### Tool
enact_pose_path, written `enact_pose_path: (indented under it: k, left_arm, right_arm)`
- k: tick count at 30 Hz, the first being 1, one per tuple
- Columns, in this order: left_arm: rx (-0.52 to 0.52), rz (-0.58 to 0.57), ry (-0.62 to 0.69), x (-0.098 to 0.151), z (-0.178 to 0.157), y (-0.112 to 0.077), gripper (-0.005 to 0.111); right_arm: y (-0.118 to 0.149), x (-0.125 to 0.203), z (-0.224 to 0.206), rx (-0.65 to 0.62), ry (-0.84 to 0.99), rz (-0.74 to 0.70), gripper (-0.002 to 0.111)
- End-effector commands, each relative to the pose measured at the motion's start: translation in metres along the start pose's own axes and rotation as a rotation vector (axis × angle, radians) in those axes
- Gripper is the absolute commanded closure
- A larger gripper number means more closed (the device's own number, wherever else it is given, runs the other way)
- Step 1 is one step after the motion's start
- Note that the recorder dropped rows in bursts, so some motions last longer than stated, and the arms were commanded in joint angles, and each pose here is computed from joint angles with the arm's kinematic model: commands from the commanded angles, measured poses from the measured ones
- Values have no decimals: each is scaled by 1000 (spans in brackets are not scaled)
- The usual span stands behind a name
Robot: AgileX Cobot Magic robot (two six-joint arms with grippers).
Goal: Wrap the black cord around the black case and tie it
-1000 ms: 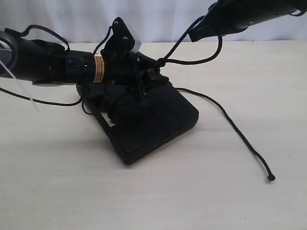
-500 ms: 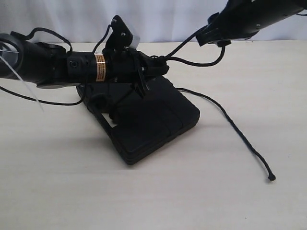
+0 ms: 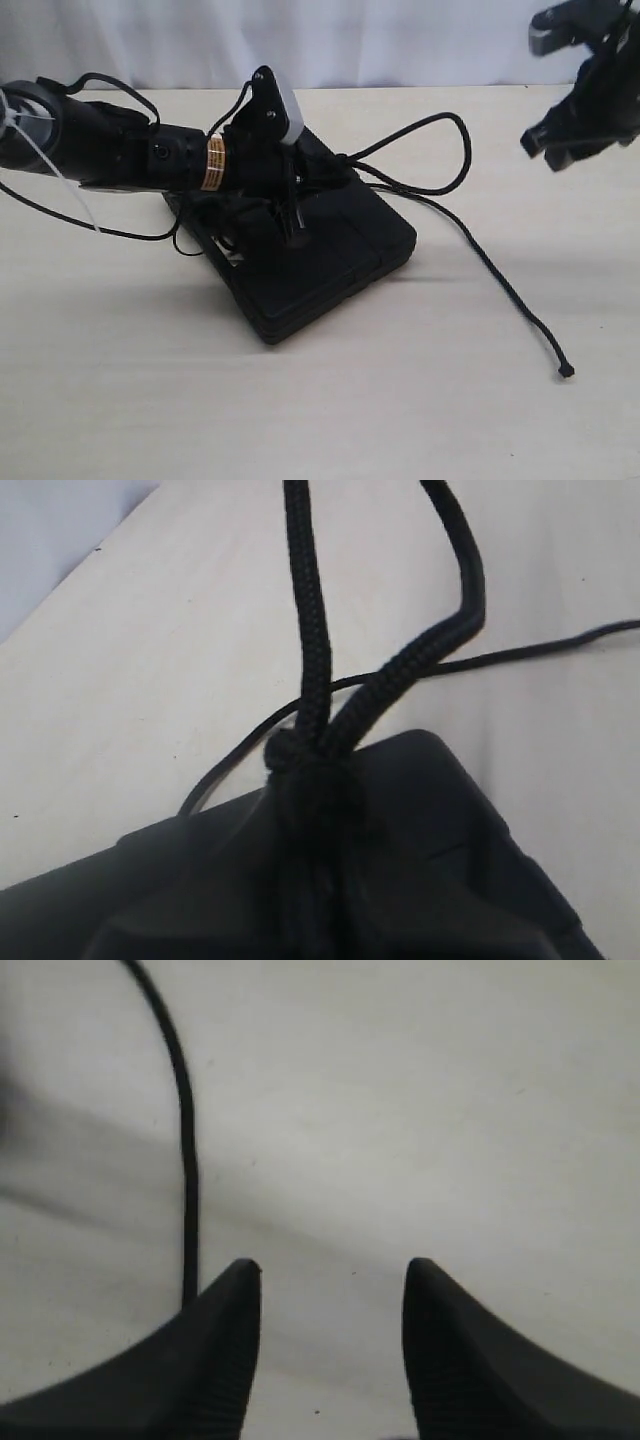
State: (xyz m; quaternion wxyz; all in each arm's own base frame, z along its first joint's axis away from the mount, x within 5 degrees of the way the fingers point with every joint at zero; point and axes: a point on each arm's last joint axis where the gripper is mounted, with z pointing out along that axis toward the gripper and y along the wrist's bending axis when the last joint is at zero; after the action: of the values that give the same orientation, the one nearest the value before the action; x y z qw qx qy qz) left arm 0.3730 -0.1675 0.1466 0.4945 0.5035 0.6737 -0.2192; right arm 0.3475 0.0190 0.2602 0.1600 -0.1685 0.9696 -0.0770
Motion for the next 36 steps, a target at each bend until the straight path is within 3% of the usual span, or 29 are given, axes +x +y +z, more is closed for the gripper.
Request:
enact_pose_path:
  k: [1, 7, 14, 20, 28, 30, 34, 36]
  left_arm:
    - [75, 134, 28, 1, 0, -5, 107]
    - [191, 246, 23, 7, -8, -9, 107]
    - [234, 226, -62, 12, -27, 1, 107]
    - [264, 268, -51, 13, -27, -2, 107]
    - [265, 294, -50, 14, -27, -2, 107]
    - [270, 311, -49, 14, -27, -2, 107]
    - [273, 330, -51, 14, -28, -3, 107]
    - [276, 347, -51, 14, -28, -3, 107]
  right_arm:
    - [10, 4, 48, -93, 123, -28, 73]
    - [22, 13, 106, -153, 292, -34, 73]
    - [36, 13, 129, -281, 292, -34, 73]
    - [31, 7, 136, -202, 217, 62, 73]
    - [36, 12, 152, -223, 264, 42, 73]
    - [37, 13, 154, -225, 273, 44, 77]
    - [37, 14, 155, -223, 280, 62, 104]
    - [37, 14, 155, -222, 284, 86, 104]
